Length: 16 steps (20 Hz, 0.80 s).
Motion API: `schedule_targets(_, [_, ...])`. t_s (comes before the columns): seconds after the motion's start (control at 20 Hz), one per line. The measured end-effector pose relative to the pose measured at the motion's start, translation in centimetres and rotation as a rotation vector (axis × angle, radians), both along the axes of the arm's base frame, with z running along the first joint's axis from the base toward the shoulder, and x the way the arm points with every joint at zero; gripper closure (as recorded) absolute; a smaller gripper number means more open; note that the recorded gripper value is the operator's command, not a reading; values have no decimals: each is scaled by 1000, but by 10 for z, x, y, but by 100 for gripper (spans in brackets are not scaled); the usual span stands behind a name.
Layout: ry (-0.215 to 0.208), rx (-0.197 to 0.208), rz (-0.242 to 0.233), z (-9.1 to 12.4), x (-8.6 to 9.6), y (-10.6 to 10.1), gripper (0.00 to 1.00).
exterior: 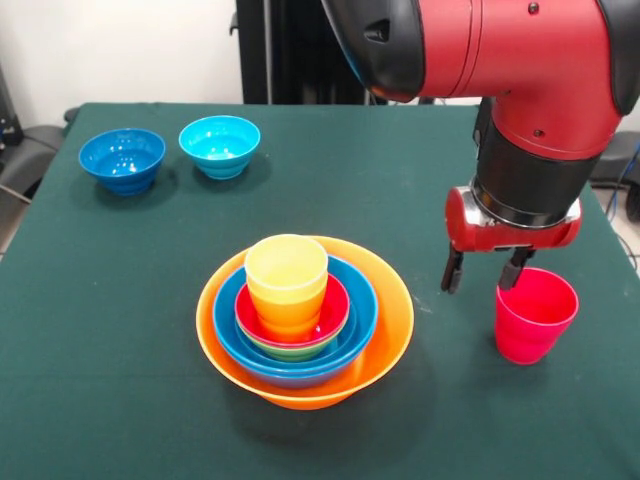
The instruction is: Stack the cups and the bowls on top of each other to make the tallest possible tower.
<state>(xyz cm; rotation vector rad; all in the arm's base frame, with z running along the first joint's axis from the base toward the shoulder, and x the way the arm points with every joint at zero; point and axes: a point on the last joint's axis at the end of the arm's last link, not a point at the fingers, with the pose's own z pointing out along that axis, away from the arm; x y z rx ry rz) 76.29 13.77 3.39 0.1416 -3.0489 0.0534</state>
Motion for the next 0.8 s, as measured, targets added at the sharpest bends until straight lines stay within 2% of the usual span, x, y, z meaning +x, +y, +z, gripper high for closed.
schedule_targets(0.55, [8, 6, 12, -6, -4, 9, 0])
schedule_targets(0.8, [23, 37, 20, -17, -8, 24, 0])
